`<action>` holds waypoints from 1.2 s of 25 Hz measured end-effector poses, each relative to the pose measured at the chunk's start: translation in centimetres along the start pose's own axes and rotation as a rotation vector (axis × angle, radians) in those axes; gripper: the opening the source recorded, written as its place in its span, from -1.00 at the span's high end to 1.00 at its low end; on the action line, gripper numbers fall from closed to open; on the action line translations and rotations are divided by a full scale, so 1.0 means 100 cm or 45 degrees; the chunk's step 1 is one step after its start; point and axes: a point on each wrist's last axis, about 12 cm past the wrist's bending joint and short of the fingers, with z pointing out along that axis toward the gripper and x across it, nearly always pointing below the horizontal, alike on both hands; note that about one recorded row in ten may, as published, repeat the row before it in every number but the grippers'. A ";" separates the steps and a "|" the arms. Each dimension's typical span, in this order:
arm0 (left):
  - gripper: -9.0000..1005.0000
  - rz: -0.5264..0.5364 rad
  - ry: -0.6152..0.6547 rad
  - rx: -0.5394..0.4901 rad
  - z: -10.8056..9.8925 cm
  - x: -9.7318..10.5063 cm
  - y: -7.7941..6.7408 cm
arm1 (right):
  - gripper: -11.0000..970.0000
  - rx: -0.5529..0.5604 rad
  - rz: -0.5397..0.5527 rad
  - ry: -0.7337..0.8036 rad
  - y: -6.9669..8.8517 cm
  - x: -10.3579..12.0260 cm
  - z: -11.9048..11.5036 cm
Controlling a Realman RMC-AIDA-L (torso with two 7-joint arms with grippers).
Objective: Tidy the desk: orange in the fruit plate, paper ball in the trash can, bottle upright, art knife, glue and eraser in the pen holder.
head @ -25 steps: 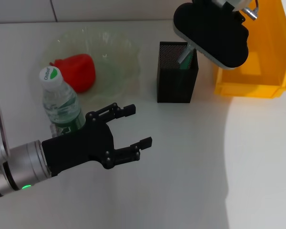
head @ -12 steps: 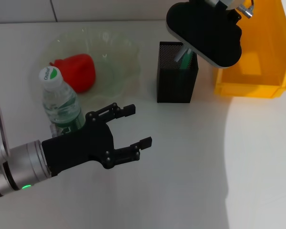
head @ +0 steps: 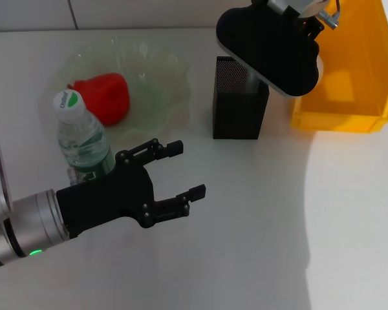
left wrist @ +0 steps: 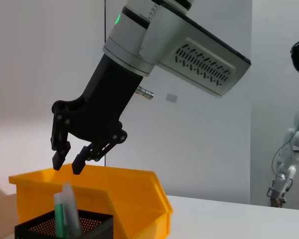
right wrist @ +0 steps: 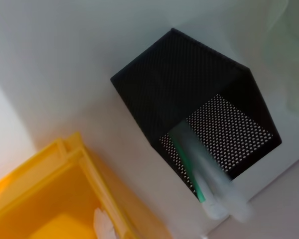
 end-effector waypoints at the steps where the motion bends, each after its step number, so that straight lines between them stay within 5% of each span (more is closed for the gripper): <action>1: -0.60 0.000 0.000 0.000 0.000 0.000 0.000 | 0.64 0.003 0.021 0.000 -0.001 -0.001 -0.003; 6: -0.60 0.001 0.001 0.001 0.000 0.000 0.000 | 0.47 0.030 0.094 -0.017 -0.003 -0.003 -0.017; 10: -0.60 0.009 -0.003 0.007 0.000 -0.001 0.001 | 0.15 0.095 0.193 -0.058 0.000 0.006 -0.035; 16: -0.60 0.031 -0.005 0.009 0.000 -0.002 0.001 | -0.03 0.333 0.619 -0.191 0.023 0.053 -0.069; 24: -0.60 0.058 -0.016 -0.009 -0.002 -0.003 0.003 | -0.11 0.597 1.252 -0.806 0.133 0.084 -0.074; 30: -0.60 0.058 0.003 -0.023 -0.001 -0.002 0.005 | -0.16 0.675 1.736 -1.262 0.240 0.072 -0.034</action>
